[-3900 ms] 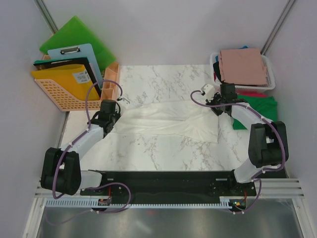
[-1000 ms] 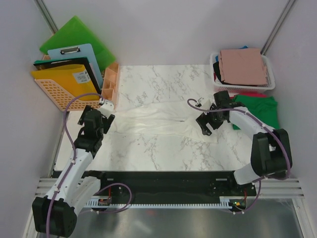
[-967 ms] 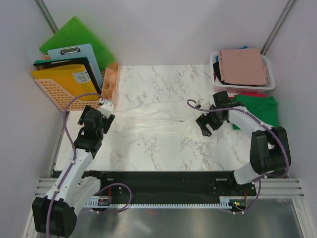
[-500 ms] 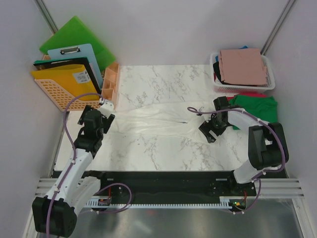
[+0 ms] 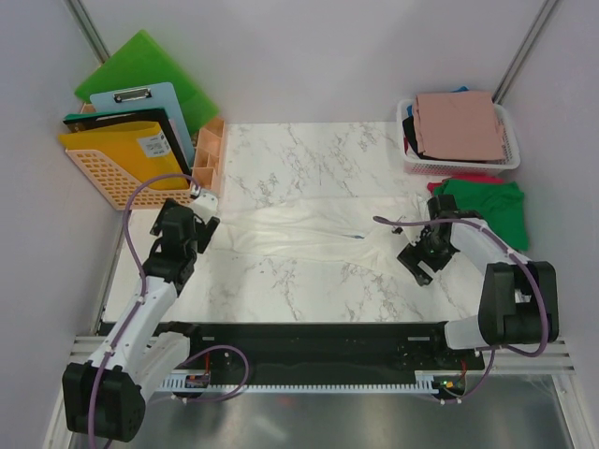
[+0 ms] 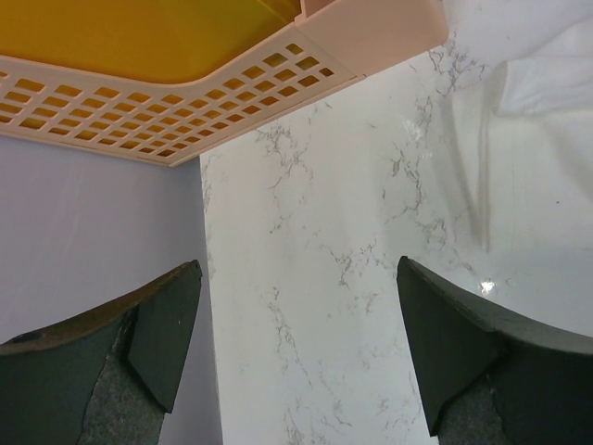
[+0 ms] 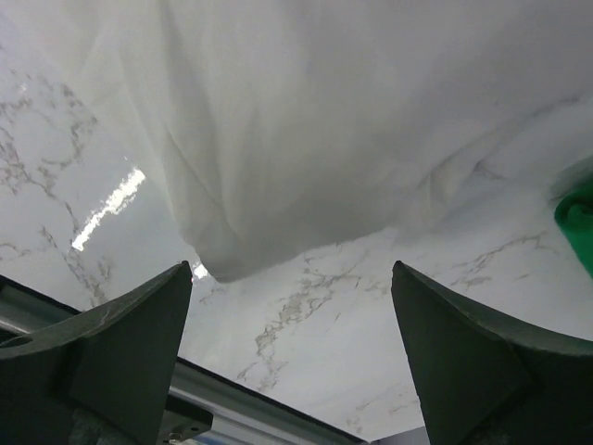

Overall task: Fold and stack the t-shirts
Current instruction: Fold the tshirt

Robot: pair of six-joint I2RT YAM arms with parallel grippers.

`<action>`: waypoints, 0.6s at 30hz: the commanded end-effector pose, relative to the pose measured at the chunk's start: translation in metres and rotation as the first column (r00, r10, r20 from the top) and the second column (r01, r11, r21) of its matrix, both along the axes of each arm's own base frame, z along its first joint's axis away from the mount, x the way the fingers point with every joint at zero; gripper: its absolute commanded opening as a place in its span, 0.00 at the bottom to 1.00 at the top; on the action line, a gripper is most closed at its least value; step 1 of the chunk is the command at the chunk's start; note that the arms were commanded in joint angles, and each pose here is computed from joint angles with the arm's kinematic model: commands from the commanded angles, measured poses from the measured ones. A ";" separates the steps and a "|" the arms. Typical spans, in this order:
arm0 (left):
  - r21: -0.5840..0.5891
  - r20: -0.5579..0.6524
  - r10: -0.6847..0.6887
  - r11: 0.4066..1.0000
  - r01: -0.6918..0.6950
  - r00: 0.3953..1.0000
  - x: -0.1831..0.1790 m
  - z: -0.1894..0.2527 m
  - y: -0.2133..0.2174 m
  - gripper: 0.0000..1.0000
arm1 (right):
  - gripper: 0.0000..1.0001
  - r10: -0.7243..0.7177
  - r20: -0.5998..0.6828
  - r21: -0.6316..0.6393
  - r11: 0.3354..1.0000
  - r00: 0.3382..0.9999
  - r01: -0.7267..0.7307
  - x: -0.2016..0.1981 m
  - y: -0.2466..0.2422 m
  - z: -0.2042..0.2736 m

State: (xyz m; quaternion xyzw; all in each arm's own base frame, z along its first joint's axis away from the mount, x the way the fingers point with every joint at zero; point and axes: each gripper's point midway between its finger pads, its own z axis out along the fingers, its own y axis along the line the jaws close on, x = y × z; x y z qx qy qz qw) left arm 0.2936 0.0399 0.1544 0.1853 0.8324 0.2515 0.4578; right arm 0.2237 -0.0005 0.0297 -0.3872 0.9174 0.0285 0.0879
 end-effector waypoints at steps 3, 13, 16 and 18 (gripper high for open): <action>0.000 0.033 -0.013 1.000 0.013 0.999 0.001 0.002 0.000 0.93 | 0.96 0.015 -0.020 -0.034 0.999 1.000 -0.016 -0.025 -0.025 0.009; -0.146 -0.021 -0.115 0.983 0.111 0.993 0.006 -0.013 -0.031 0.93 | 0.98 -0.044 0.248 0.219 0.976 0.968 -0.011 0.002 0.017 0.113; -0.144 -0.067 -0.115 0.984 0.104 0.991 0.006 -0.024 -0.031 0.93 | 0.98 -0.072 0.360 0.263 0.964 0.930 -0.027 0.010 0.026 0.141; -0.149 -0.067 -0.121 0.983 0.110 0.990 0.008 -0.024 -0.033 0.95 | 0.98 -0.090 0.358 0.294 0.956 0.929 -0.020 0.015 0.031 0.144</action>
